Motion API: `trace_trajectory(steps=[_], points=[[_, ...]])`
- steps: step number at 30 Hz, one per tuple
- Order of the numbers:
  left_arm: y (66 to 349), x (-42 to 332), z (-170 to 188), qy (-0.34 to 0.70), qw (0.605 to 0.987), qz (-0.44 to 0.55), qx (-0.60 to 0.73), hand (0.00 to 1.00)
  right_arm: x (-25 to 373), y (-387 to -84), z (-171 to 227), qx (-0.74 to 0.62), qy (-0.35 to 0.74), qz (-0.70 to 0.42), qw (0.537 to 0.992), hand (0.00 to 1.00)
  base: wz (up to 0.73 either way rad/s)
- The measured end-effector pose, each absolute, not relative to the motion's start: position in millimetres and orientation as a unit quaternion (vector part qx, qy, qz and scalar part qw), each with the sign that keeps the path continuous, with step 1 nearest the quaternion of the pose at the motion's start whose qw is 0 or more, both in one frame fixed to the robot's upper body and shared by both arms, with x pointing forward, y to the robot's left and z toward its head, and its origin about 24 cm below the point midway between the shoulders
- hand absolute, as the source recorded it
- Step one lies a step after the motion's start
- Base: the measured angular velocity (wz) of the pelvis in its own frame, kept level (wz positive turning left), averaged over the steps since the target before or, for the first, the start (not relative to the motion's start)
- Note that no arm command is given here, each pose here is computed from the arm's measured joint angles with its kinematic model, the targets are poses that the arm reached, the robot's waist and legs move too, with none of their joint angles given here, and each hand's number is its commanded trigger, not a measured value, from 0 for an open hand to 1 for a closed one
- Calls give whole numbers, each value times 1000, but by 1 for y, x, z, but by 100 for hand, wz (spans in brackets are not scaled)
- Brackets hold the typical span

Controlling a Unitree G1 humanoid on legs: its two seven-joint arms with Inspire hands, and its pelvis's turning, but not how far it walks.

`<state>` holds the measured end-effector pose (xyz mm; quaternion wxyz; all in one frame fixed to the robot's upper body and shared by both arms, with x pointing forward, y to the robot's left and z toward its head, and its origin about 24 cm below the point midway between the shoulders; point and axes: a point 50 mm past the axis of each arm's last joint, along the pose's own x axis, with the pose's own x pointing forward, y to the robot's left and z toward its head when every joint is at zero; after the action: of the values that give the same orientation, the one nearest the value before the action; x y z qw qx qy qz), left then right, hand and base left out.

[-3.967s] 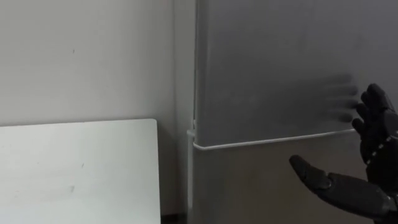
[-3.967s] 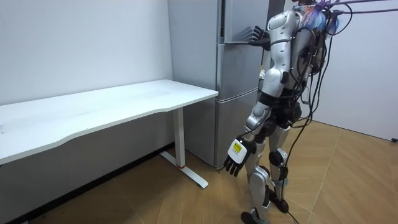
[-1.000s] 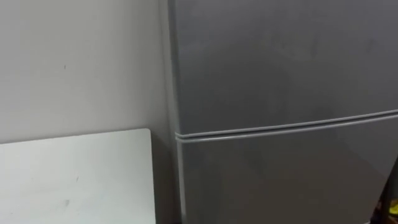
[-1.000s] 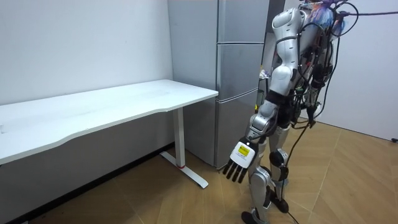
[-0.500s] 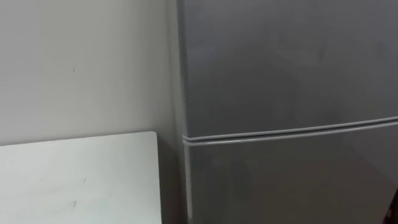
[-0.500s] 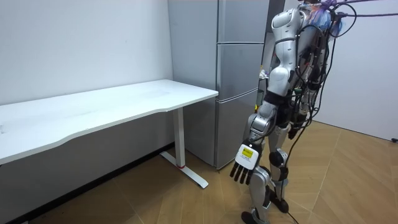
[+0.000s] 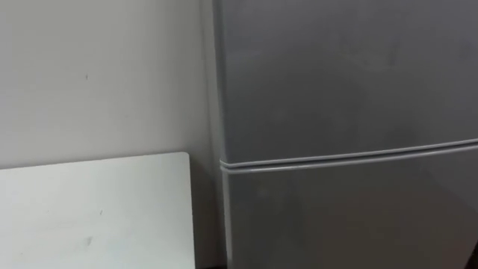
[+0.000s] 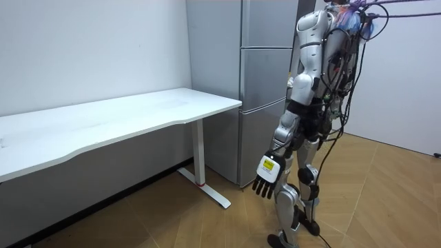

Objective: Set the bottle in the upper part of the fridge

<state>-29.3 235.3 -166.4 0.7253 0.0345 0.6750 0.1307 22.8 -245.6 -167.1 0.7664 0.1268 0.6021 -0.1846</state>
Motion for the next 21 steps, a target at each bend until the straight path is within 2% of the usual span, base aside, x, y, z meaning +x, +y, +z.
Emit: trace_trajectory(steps=[21], points=[[231, -20, -168, 674, 728, 81, 94, 0, 29, -239, -168, 101, 598, -152, 780, 0, 3]])
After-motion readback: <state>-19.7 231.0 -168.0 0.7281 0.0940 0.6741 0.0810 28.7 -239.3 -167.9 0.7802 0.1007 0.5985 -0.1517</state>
